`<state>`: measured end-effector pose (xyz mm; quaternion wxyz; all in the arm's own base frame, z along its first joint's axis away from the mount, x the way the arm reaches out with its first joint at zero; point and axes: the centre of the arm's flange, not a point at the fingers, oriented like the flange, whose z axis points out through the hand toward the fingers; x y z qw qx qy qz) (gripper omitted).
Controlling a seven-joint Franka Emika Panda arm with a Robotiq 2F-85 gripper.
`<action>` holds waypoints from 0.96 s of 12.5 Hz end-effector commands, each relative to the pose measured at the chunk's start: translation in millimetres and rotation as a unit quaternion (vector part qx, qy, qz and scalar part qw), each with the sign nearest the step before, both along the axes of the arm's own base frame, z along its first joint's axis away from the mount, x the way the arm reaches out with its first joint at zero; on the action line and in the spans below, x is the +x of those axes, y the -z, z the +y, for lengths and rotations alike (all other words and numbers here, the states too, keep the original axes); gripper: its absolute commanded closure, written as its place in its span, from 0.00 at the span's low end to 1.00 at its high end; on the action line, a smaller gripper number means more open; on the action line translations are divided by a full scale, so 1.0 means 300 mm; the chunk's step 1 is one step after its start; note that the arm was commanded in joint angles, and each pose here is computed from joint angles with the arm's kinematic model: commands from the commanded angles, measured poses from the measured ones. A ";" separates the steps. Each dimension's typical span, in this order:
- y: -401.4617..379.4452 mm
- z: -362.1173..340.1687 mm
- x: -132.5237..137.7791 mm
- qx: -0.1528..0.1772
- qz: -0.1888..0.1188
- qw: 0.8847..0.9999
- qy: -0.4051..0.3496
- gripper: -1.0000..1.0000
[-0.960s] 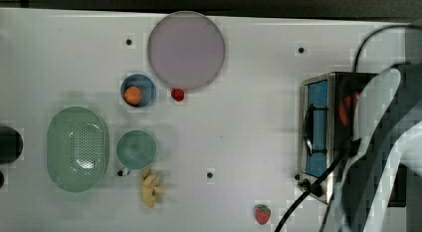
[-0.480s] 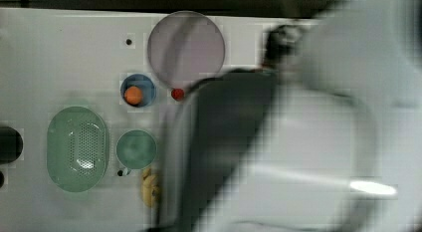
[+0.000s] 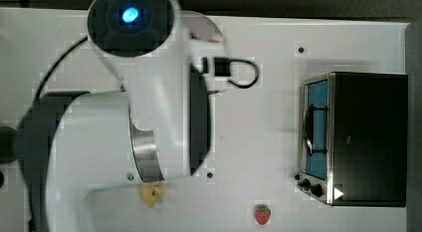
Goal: Pick Ketchup from oven and place it on table.
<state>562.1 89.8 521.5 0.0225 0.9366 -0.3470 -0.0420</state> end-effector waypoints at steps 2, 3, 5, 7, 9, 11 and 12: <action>0.328 -0.248 -0.005 -0.002 0.028 0.997 0.072 0.37; 0.411 -0.258 -0.026 -0.002 0.026 0.997 0.075 0.37; 0.588 -0.282 -0.079 -0.003 0.023 0.996 0.081 0.37; 0.746 -0.297 -0.119 -0.004 0.011 0.996 0.086 0.37; 0.869 -0.298 -0.128 -0.005 0.003 0.996 0.087 0.37; 0.968 -0.303 -0.138 -0.009 0.020 0.996 0.088 0.37; 0.998 -0.310 -0.139 -0.011 0.023 0.996 0.089 0.37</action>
